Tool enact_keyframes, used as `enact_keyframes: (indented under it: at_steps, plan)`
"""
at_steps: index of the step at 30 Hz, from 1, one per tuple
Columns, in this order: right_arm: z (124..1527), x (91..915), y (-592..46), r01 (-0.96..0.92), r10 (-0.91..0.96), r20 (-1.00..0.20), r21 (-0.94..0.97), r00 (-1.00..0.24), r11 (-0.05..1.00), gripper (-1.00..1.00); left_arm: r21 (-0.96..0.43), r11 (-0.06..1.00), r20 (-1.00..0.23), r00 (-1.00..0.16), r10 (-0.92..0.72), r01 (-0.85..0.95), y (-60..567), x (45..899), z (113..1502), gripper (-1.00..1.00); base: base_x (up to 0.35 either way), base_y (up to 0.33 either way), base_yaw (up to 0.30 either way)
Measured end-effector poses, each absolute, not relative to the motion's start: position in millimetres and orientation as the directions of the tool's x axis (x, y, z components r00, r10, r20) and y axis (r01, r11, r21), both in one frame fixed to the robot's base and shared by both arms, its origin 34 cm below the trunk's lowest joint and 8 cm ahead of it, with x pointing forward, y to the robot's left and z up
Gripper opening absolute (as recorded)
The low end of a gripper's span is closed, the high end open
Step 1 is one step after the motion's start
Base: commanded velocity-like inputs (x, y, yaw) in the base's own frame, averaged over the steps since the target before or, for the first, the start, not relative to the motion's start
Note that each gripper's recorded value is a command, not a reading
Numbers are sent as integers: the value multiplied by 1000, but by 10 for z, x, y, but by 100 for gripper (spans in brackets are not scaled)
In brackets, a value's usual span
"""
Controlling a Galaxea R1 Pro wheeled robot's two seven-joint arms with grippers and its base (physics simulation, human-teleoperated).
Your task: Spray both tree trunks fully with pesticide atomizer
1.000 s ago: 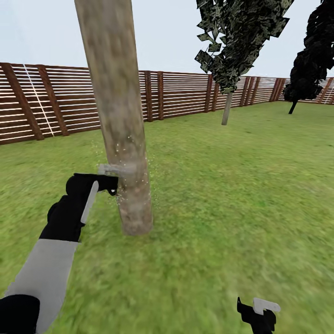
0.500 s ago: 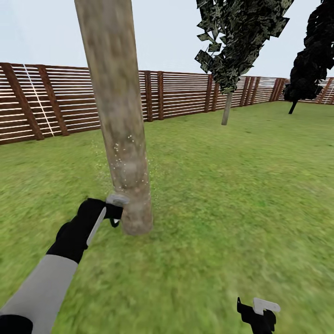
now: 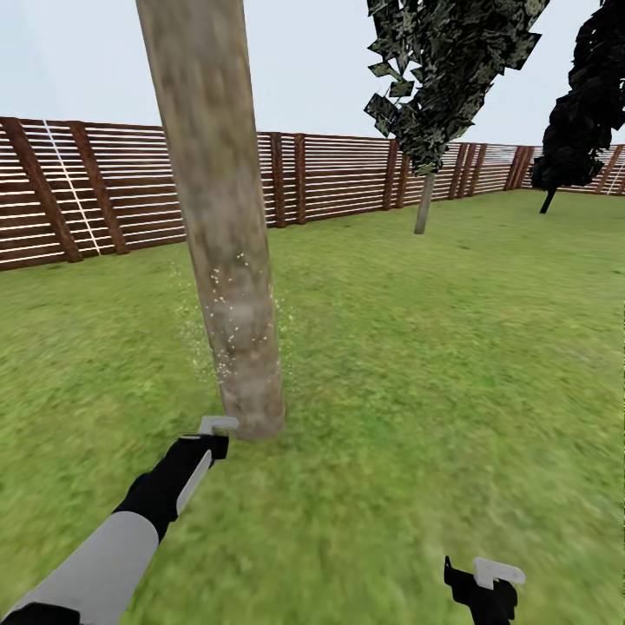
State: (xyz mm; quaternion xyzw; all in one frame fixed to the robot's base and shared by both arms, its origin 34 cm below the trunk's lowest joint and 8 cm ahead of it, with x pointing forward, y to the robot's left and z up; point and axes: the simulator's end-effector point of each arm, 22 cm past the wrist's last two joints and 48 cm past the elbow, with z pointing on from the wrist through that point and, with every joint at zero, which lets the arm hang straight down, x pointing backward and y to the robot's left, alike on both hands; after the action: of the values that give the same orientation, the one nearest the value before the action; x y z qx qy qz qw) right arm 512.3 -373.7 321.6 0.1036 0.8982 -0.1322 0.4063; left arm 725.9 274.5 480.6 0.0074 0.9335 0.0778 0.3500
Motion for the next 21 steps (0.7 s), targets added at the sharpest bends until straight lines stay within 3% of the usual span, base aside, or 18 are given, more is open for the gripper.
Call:
enact_keyframes:
  at_steps: [9, 15, 21]
  plan:
    - [3210, 5119, -3720, 292, 79, -756, -151, -649, 944, 100, 126, 991, -683, -729, 47, -54, 2676, 7306, 4820, -100, 67, -266, 8]
    - [3209, 5120, -3710, 292, 80, -756, -150, -649, 945, 100, 88, 987, -687, -726, -36, -132, 2866, 7298, 4822, -100, 78, -265, 231]
    - [3211, 5122, -3717, 292, 80, -756, -151, -649, 944, 100, 126, 977, -685, -727, -40, -172, 2981, 7271, 4827, -100, 0, -276, 16]
